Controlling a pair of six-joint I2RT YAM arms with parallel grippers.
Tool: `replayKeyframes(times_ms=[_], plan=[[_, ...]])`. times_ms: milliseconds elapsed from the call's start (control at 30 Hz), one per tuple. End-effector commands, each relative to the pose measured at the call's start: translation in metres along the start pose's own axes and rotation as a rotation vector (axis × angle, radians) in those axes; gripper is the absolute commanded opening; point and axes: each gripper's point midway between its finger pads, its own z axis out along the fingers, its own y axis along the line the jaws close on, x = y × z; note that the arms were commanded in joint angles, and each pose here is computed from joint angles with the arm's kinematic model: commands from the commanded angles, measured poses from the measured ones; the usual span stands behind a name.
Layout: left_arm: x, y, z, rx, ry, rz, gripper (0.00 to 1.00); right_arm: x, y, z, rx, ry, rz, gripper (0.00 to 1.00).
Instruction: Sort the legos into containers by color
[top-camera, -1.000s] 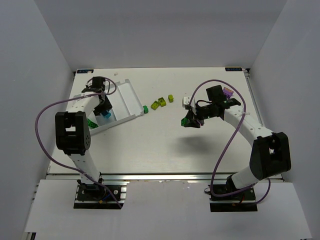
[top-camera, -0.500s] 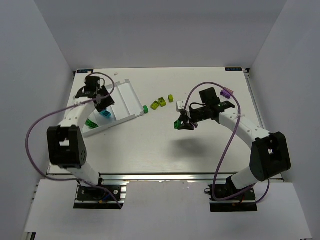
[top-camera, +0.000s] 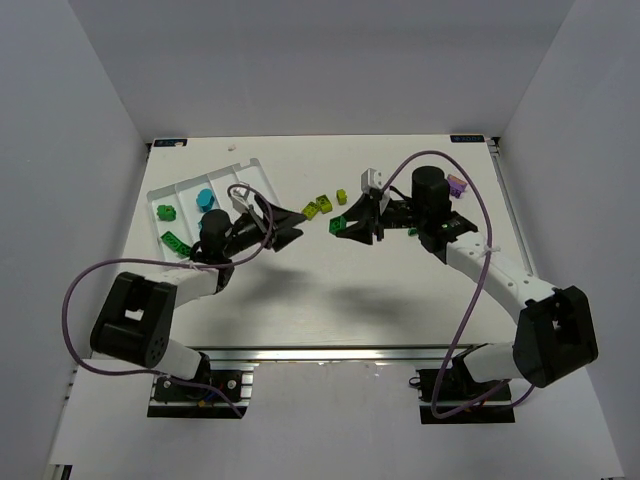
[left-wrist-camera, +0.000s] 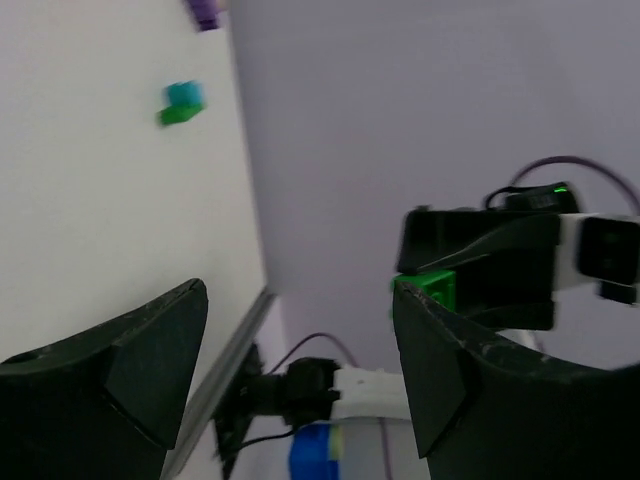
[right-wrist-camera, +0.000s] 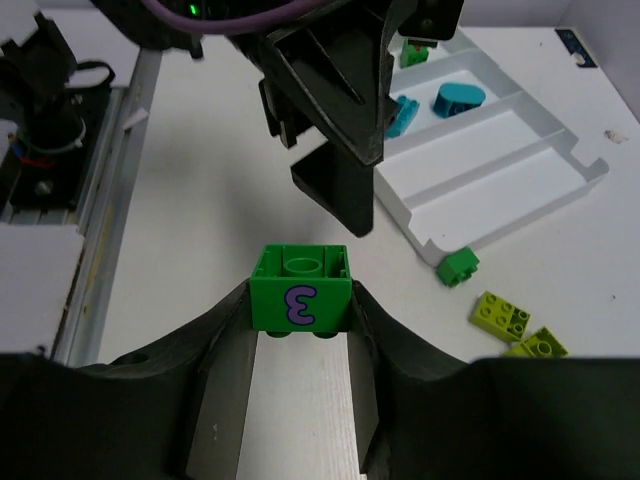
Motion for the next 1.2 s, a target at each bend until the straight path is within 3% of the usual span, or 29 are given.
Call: replayKeyframes(times_ms=[0,100,133,300,733,900,1167], plan=[[-0.006,-0.087,-0.014,0.386,-0.018,-0.005,0.85,-0.042,0.005,0.0,0.004,-0.117,-0.006,0.28],[-0.004,-0.111,-0.023,0.531,-0.003,-0.058,0.9,-0.044,0.002,0.0,0.017,-0.116,-0.012,0.28],[-0.004,-0.113,-0.023,0.565,0.017,-0.086,0.97,-0.044,0.002,0.0,0.017,-0.117,-0.018,0.29],[0.005,-0.112,-0.018,0.614,0.069,-0.141,0.98,-0.05,-0.001,0.002,0.024,-0.134,-0.047,0.29],[0.01,-0.131,-0.012,0.668,0.099,-0.135,0.85,-0.016,-0.016,0.019,0.02,-0.064,-0.022,0.29],[0.017,-0.128,-0.011,0.657,0.122,-0.138,0.75,-0.014,-0.025,0.025,0.035,-0.077,0.029,0.29],[0.025,-0.134,-0.011,0.669,0.149,-0.129,0.69,-0.004,-0.039,0.037,0.041,-0.075,0.101,0.29]])
